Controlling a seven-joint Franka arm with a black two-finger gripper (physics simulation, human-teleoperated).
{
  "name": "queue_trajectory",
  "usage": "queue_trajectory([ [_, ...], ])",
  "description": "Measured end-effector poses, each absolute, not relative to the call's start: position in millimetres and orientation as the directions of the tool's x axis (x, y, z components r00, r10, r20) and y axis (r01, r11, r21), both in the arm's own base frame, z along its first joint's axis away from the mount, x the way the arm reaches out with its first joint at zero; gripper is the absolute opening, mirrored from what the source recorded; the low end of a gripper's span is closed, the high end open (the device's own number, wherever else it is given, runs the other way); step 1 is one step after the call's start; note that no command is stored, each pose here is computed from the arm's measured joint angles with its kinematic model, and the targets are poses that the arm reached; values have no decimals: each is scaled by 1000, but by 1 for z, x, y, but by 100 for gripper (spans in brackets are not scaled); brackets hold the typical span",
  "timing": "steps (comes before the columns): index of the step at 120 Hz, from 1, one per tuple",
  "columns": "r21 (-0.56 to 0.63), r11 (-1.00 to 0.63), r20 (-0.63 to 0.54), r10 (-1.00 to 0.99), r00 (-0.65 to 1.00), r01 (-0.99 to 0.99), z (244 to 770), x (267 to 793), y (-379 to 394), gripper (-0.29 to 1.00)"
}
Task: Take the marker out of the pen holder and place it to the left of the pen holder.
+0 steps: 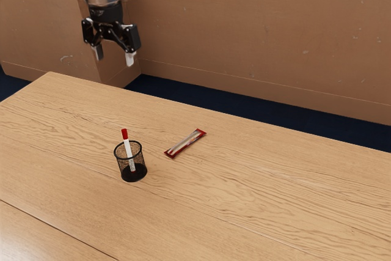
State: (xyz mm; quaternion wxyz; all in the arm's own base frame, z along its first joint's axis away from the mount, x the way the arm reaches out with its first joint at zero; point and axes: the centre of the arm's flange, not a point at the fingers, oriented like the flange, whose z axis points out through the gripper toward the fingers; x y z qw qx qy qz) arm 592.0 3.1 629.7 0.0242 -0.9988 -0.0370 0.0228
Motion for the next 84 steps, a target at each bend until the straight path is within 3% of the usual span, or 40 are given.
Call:
queue_trajectory([
  [20,-48,-995,-43,90,995,88,629,595,5,70],
  [41,-52,-993,-184,112,977,104,524,641,11,70],
  [84,-21,-990,-262,141,955,140,422,666,16,70],
])
